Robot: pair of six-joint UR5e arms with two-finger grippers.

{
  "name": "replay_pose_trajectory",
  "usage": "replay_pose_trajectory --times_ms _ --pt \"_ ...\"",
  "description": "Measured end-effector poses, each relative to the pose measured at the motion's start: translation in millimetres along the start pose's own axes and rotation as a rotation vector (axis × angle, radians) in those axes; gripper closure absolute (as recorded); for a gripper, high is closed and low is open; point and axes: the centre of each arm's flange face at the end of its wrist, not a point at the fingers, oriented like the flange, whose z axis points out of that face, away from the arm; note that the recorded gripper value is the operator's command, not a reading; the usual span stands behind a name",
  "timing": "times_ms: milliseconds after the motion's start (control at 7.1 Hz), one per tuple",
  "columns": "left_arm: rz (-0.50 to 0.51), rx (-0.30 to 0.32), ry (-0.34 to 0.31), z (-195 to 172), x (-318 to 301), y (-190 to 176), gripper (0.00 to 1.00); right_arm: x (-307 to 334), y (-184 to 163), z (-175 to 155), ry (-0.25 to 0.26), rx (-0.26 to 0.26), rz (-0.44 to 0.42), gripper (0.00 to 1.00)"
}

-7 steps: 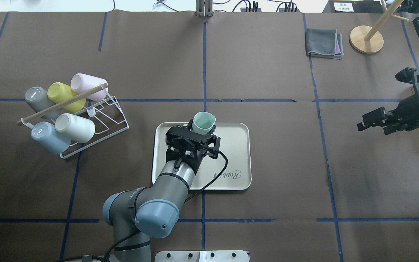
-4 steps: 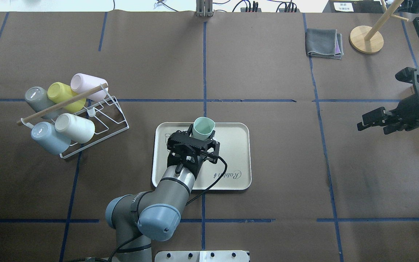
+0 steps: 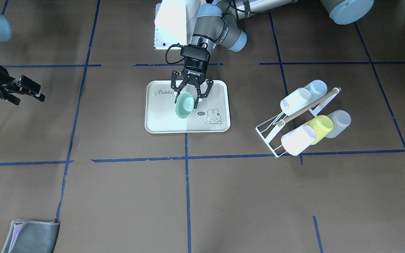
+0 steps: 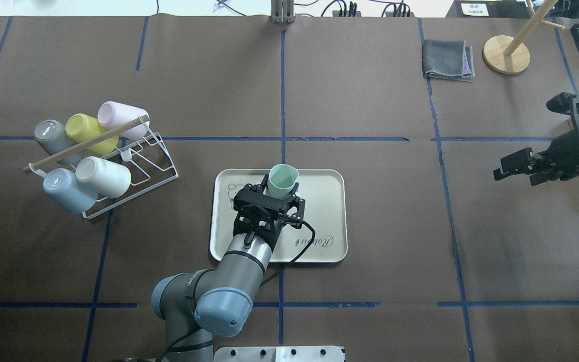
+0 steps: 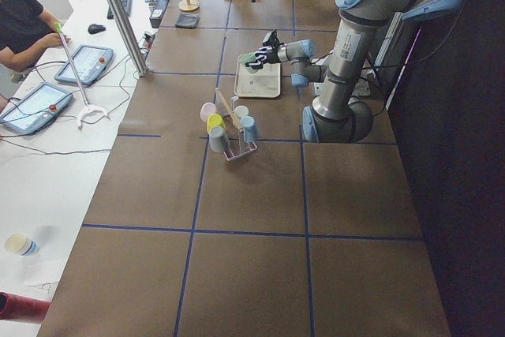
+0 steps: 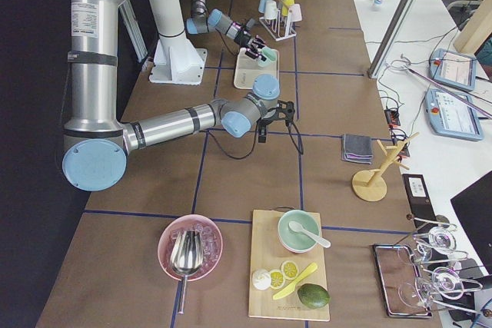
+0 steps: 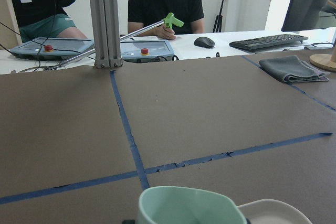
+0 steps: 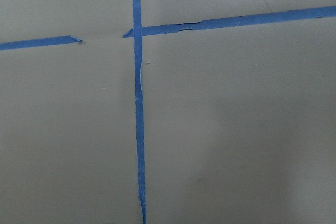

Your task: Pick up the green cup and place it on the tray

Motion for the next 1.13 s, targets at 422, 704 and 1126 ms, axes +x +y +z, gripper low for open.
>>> replay_pose_trajectory --times_ms 422,704,1126 --pt "-0.006 0.019 -0.002 -8.9 3.8 8.1 0.2 -2.9 1.0 -2.7 -0.005 0.002 -0.004 0.0" --pt "-0.002 0.017 0.0 -15.0 4.3 18.5 0.19 -4.3 1.2 -4.9 -0.008 0.005 -0.006 0.0" --pt "0.005 0.005 0.006 -19.9 6.4 28.4 0.17 -9.5 3.2 -10.8 -0.018 0.01 -0.014 0.0"
